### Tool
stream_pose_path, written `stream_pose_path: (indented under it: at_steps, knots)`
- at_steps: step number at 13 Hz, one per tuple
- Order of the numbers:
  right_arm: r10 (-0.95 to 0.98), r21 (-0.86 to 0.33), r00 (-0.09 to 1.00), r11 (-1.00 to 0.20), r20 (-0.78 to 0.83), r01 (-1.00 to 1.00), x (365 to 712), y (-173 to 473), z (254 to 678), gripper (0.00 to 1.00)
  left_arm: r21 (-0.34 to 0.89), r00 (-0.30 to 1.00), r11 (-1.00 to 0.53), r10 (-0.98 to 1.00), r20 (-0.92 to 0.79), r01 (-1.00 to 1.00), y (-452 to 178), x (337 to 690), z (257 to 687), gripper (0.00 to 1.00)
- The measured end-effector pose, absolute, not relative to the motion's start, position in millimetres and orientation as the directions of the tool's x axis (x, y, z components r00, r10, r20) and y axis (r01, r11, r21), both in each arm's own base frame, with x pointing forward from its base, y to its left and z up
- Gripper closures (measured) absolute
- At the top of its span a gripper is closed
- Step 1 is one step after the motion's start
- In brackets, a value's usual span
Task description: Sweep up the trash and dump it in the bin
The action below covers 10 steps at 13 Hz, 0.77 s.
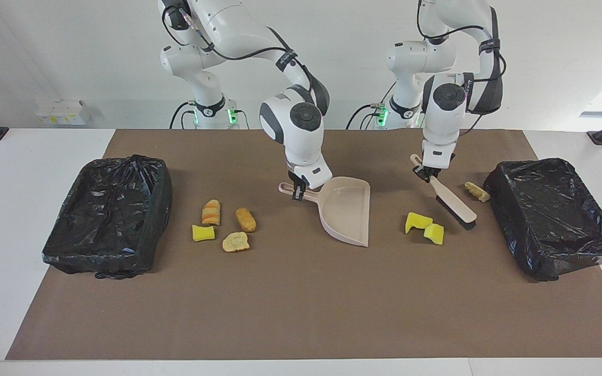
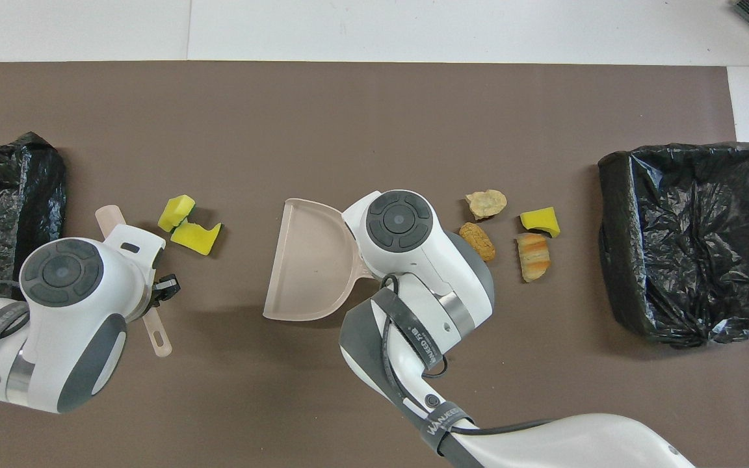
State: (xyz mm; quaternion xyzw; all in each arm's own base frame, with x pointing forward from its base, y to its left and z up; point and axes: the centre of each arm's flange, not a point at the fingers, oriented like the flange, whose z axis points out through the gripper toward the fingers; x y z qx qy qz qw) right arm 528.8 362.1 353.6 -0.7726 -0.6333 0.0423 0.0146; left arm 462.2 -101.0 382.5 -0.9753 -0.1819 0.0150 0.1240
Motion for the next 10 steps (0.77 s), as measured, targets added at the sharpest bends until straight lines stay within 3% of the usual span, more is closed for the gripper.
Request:
stream_pose_path:
  at_steps: [5, 10]
  knots:
    - [0.98, -0.076, 0.194, -0.197, -0.047, 0.977, 529, 362, 354, 0.67, -0.377, 0.968, -0.916, 0.205, -0.146, 0.137, -61, 455, 389, 0.73]
    - [0.98, -0.077, 0.194, -0.198, -0.048, 0.977, 529, 362, 353, 0.67, -0.532, 0.972, -0.846, 0.151, -0.177, 0.035, -15, 425, 386, 0.73]
